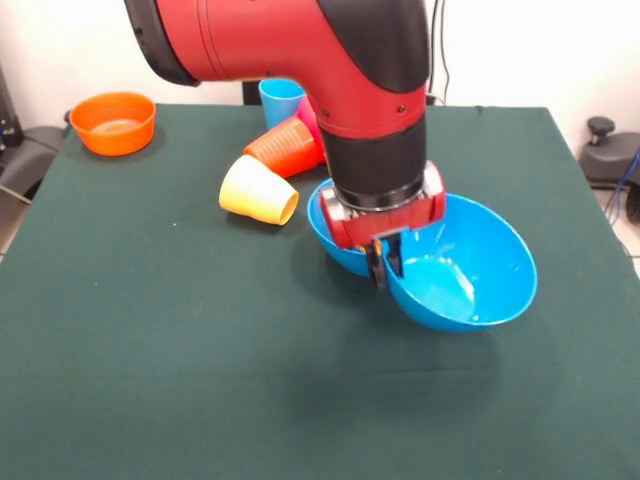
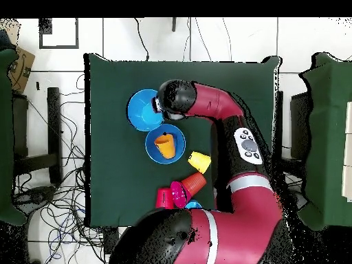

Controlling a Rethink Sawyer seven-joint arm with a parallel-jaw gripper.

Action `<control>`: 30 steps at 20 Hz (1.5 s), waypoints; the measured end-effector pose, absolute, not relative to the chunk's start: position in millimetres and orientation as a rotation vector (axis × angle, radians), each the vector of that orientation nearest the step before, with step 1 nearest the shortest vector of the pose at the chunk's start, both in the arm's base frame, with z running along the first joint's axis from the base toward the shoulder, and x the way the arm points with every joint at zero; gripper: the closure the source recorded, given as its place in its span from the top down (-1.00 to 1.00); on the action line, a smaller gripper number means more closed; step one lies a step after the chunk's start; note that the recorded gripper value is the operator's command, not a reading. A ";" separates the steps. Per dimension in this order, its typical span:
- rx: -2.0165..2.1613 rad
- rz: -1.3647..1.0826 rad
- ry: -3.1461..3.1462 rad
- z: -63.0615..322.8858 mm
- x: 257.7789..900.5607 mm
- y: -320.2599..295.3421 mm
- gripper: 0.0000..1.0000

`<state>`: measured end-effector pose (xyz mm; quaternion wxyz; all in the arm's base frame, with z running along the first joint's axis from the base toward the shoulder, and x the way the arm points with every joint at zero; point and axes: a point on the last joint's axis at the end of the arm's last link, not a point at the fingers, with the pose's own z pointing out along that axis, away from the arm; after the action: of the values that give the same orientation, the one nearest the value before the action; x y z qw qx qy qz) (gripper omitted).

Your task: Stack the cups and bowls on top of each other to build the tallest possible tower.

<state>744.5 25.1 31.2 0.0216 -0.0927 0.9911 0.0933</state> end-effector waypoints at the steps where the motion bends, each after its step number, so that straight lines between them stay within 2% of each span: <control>1: -0.279 0.286 3.041 28.7 749.0 28.2 -1.00; 30: -0.322 0.291 3.052 11.9 741.1 52.3 -1.00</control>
<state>741.1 52.3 11.9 0.0293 -0.1043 0.9896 0.0942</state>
